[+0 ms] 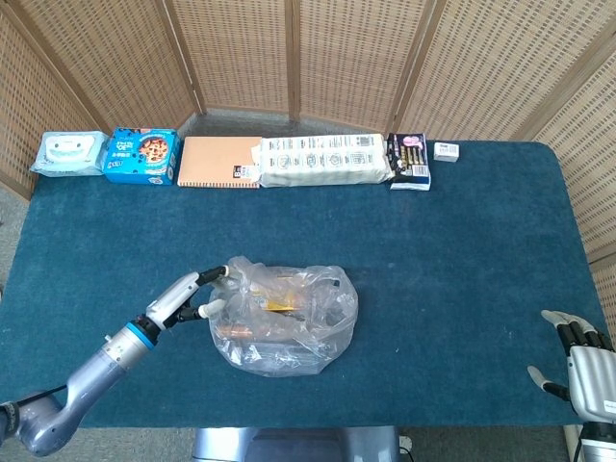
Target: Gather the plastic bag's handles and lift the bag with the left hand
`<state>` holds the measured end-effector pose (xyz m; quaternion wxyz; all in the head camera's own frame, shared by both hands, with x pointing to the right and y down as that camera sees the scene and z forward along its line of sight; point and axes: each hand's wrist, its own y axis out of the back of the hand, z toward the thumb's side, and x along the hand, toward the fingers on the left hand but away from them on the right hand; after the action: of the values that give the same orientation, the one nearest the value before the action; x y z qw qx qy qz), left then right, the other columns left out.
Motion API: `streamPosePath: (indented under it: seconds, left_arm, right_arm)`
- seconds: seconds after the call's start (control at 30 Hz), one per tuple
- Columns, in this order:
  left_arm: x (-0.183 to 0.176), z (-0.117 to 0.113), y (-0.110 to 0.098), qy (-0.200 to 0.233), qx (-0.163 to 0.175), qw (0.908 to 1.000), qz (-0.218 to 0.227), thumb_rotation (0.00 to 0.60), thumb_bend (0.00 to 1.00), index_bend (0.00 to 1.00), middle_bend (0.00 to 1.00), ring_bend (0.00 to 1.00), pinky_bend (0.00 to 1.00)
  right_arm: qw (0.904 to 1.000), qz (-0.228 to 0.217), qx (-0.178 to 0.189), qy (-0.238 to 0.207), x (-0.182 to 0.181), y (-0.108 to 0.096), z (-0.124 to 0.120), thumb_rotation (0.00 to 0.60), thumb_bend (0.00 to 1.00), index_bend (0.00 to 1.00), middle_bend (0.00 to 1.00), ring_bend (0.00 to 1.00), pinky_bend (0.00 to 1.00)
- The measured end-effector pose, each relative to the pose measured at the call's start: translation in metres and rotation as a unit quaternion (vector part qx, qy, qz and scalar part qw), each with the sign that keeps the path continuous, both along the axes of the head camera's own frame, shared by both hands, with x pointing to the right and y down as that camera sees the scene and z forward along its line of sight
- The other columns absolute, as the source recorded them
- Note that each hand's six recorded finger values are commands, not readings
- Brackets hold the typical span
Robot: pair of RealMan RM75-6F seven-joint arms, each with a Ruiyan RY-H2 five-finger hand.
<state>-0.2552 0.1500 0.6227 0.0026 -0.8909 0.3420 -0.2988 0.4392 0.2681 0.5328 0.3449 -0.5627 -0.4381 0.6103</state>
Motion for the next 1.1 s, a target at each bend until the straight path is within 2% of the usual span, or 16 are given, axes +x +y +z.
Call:
streamPosePath:
  seconds: [0.2, 0.53, 0.87, 1.1]
  left_arm:
    - [-0.006, 0.007, 0.0, -0.036, -0.003, 0.9993, 0.013, 0.0, 0.0, 0.26, 0.23, 0.21, 0.26]
    - [-0.005, 0.014, 0.004, -0.069, -0.015, 0.9967, 0.039, 0.0, 0.0, 0.26, 0.23, 0.2, 0.26]
    - [0.019, 0.006, 0.003, -0.038, -0.028, 0.9972, 0.057, 0.0, 0.0, 0.26, 0.23, 0.2, 0.26]
    - [0.04, 0.001, 0.004, 0.007, -0.065, 0.9967, 0.049, 0.0, 0.0, 0.26, 0.23, 0.2, 0.27]
  right_arm:
    - [1.0, -0.001, -0.001, -0.001, -0.002, 0.0, 0.001, 0.6, 0.11, 0.2, 0.24, 0.22, 0.23]
    - [1.0, 0.0, 0.002, -0.003, -0.002, -0.001, -0.001, 0.6, 0.1, 0.2, 0.24, 0.22, 0.23]
    - [1.0, 0.001, 0.005, -0.005, -0.001, 0.0, -0.002, 0.6, 0.11, 0.2, 0.24, 0.22, 0.23]
    - [1.0, 0.002, 0.006, -0.007, 0.0, 0.001, -0.002, 0.6, 0.11, 0.2, 0.24, 0.22, 0.23]
